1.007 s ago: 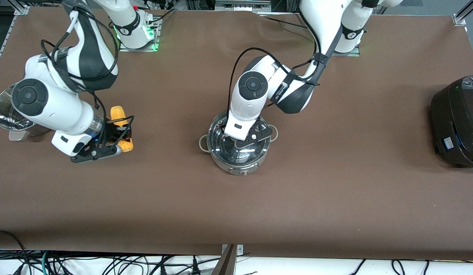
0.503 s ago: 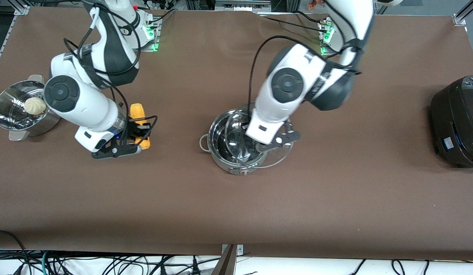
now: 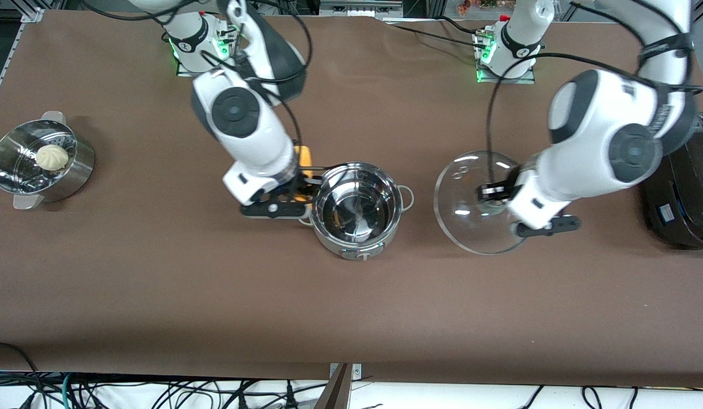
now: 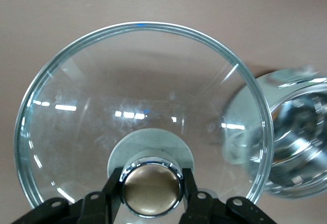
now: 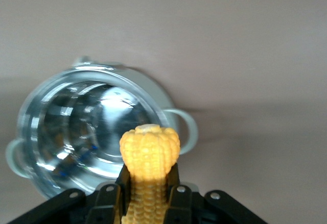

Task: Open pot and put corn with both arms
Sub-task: 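Lower the lid beside the pot while the right gripper brings corn over the pot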

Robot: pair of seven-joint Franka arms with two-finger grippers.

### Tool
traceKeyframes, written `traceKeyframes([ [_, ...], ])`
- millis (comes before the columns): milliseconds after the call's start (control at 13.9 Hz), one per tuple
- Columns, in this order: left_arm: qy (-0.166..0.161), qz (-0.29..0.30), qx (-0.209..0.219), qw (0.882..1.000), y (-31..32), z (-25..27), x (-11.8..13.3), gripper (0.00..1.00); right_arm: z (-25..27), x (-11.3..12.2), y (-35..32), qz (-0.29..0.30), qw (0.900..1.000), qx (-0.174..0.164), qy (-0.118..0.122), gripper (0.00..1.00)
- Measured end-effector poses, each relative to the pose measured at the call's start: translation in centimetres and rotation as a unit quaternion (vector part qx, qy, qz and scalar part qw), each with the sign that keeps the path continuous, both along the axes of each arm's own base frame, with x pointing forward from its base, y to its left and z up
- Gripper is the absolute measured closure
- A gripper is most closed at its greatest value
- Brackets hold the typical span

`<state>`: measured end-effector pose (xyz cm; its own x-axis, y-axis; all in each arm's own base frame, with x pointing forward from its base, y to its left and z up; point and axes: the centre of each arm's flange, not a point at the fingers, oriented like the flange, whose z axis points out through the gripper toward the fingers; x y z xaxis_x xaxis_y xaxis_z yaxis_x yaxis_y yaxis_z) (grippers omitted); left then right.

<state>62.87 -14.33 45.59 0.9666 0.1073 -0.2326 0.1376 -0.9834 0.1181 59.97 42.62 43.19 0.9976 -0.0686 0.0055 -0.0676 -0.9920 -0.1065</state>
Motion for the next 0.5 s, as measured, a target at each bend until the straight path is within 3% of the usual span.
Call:
traceKeyframes([
  [216, -0.006, -0.054, -0.019, 0.998, 9.6, -3.8, -0.8, 0.49, -2.5, 0.4, 3.7, -0.007, 0.999, 0.023, -0.02, 0.69],
  [503, -0.054, -0.128, 0.017, 0.99, 16.9, -12.5, -2.6, 0.49, -7.7, 0.2, 6.7, 0.003, 0.999, 0.038, -0.033, 0.69],
])
